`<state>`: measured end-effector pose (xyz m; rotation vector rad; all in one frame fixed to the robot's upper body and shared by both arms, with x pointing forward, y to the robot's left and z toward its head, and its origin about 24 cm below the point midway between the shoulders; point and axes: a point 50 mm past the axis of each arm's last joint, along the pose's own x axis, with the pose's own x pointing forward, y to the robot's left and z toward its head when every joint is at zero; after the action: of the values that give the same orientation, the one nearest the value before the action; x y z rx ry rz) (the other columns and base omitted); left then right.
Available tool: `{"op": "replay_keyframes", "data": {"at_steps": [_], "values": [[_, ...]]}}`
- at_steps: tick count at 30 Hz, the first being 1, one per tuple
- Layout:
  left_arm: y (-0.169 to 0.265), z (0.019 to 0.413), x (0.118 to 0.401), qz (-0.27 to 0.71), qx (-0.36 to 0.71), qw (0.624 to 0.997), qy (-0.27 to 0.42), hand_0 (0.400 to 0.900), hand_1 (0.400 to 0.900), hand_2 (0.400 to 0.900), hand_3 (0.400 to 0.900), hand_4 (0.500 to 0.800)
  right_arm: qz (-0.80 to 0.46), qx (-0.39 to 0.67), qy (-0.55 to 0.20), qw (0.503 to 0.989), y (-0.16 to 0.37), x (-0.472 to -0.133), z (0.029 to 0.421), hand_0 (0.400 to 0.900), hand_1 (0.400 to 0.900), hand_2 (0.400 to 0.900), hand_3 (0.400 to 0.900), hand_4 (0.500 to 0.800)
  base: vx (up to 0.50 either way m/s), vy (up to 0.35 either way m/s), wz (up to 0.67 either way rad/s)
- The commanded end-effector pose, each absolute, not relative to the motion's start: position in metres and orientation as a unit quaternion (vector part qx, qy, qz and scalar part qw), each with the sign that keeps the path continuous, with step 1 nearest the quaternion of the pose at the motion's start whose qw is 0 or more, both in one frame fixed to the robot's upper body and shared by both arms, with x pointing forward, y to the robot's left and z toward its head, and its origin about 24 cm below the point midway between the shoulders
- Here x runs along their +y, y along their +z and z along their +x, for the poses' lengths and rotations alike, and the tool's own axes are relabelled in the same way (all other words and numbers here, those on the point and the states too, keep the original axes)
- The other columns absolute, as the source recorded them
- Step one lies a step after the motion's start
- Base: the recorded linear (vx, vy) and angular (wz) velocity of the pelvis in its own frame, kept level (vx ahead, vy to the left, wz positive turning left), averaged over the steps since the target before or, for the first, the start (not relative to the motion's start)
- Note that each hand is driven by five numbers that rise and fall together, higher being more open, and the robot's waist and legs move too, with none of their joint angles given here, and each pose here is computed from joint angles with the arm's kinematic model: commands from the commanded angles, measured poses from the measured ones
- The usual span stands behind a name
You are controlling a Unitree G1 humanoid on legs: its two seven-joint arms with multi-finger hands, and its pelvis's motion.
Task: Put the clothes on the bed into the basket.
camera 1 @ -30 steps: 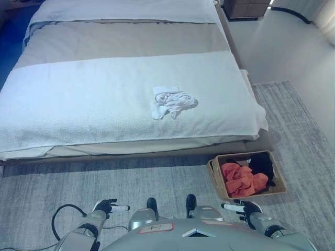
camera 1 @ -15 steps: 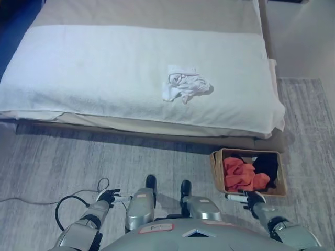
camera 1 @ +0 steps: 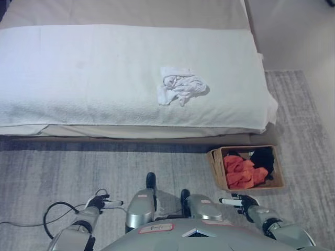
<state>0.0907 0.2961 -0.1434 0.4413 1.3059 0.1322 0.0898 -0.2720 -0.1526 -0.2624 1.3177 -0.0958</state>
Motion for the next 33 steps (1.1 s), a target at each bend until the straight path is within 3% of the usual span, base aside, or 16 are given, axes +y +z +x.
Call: {"op": "replay_keyframes", "data": {"at_steps": [1, 10, 19, 29, 33], "values": [[-0.135, 0.091, 0.314, 0.222, 0.593, 0.770, 0.079, 0.900, 0.900, 0.900, 0.900, 0.800, -0.163, 0.618, -0.049, 0.767, -0.146, -0.295, 0.078, 0.900, 0.900, 0.900, 0.900, 0.800, 0.266, 0.222, -0.05], [-0.132, 0.104, 0.314, 0.229, 0.580, 0.779, 0.071, 0.900, 0.900, 0.900, 0.900, 0.800, -0.164, 0.592, -0.040, 0.788, -0.143, -0.290, 0.099, 0.900, 0.900, 0.900, 0.900, 0.800, 0.247, 0.197, 0.24], [-0.131, 0.097, 0.321, 0.228, 0.591, 0.769, 0.085, 0.900, 0.900, 0.900, 0.900, 0.800, -0.173, 0.556, -0.063, 0.810, -0.131, -0.300, 0.125, 0.900, 0.900, 0.900, 0.900, 0.800, 0.234, -0.033, 0.37], [-0.139, 0.081, 0.310, 0.211, 0.603, 0.767, 0.062, 0.900, 0.900, 0.900, 0.900, 0.800, -0.217, 0.480, -0.122, 0.841, -0.090, -0.346, 0.161, 0.900, 0.900, 0.900, 0.900, 0.800, 0.252, -0.206, 0.43], [-0.143, 0.086, 0.297, 0.216, 0.592, 0.776, 0.031, 0.900, 0.900, 0.900, 0.900, 0.800, -0.288, 0.387, -0.141, 0.864, -0.037, -0.376, 0.202, 0.900, 0.900, 0.900, 0.900, 0.800, 0.103, -0.231, 0.62]]}}
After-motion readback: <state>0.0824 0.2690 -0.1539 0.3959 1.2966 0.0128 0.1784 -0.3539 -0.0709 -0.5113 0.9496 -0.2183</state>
